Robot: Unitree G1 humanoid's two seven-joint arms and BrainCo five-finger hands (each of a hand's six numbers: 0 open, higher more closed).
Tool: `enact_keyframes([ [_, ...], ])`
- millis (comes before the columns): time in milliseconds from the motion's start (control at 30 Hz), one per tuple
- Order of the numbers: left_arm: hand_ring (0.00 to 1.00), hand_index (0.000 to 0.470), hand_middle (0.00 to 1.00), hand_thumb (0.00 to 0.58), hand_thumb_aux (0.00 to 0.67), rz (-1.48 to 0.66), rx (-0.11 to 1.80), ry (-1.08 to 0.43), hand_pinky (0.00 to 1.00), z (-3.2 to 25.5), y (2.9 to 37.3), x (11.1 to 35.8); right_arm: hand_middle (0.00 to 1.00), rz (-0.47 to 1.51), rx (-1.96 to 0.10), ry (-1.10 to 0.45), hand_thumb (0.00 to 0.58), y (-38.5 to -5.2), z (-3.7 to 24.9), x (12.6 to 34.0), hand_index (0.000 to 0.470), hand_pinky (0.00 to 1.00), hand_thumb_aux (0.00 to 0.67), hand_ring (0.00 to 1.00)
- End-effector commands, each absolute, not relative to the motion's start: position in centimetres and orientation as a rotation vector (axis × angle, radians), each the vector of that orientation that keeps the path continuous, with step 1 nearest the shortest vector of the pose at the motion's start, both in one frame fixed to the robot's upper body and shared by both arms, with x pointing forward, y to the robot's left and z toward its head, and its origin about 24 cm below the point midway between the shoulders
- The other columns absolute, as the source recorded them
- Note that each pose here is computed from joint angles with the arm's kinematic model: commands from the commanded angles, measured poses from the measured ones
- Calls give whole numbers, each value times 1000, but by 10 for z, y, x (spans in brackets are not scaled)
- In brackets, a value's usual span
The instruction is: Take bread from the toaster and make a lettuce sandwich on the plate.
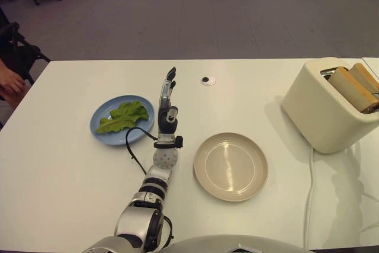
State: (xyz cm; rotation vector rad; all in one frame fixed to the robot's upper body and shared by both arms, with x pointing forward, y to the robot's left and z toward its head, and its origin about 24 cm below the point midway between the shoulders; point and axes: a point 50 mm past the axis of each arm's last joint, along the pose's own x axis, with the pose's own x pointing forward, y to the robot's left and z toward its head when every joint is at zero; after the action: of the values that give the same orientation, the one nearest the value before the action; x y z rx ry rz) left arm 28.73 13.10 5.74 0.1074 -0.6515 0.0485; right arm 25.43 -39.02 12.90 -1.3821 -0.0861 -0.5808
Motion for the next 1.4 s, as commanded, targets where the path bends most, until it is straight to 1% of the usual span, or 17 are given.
enact_keyframes([
  [33,0,0,0,0,0,40,113,-643,0,56,130,286,0,-505,-1397,-152,474,-371,132,258,269,0,384,0],
  [67,0,0,0,0,0,40,113,-643,0,56,130,286,106,-496,-1404,-164,580,-368,134,259,470,106,670,106],
  [100,0,0,0,0,0,39,113,-642,0,56,130,286,753,-491,-1412,-175,580,-366,135,259,470,753,670,753],
  [133,0,0,0,0,0,38,113,-642,0,56,130,286,984,-489,-1419,-184,580,-364,136,259,470,984,670,984],
  [267,0,0,0,0,0,36,114,-639,0,55,130,286,996,-497,-1428,-232,580,-357,144,256,470,996,670,996],
  [433,0,0,0,0,0,46,120,-639,0,55,132,286,996,-480,-1416,-243,580,-352,146,261,470,996,670,996],
  [533,0,0,0,0,0,48,122,-637,0,55,133,286,996,-541,-1397,-317,580,-351,158,261,470,996,670,996],
  [633,0,0,0,0,0,52,123,-634,0,55,134,287,996,-704,-1354,-475,580,-353,183,255,470,996,670,996],
  [733,0,0,0,0,0,61,124,-633,0,54,135,286,992,-878,-1280,-716,580,-348,214,240,470,992,670,992],
  [833,0,0,0,0,0,65,125,-635,0,54,136,285,988,-889,-1217,-912,580,-329,227,229,470,988,670,988],
  [900,0,0,0,0,0,68,126,-636,0,54,137,285,984,-721,-1108,-973,580,-305,227,231,470,984,670,984],
  [933,0,0,0,0,0,67,125,-637,0,54,137,285,984,-526,-1012,-963,580,-284,221,236,470,984,670,984],
  [1000,0,0,0,0,0,62,124,-639,0,55,136,285,980,-90,-878,-901,580,-239,202,236,470,980,670,980],
  [1033,0,0,0,0,0,54,121,-641,0,56,134,287,976,115,-811,-865,580,-220,192,230,470,976,670,976],
  [1133,0,0,0,0,0,54,124,-648,0,60,134,293,980,507,-662,-720,580,-186,157,218,470,980,670,980],
  [1267,0,0,0,0,0,45,126,-651,0,63,131,297,984,741,-588,-451,580,-152,93,225,470,984,670,984],
  [1400,0,0,0,0,0,32,124,-654,0,64,127,299,984,831,-629,-279,580,-155,52,224,470,984,670,984],
])
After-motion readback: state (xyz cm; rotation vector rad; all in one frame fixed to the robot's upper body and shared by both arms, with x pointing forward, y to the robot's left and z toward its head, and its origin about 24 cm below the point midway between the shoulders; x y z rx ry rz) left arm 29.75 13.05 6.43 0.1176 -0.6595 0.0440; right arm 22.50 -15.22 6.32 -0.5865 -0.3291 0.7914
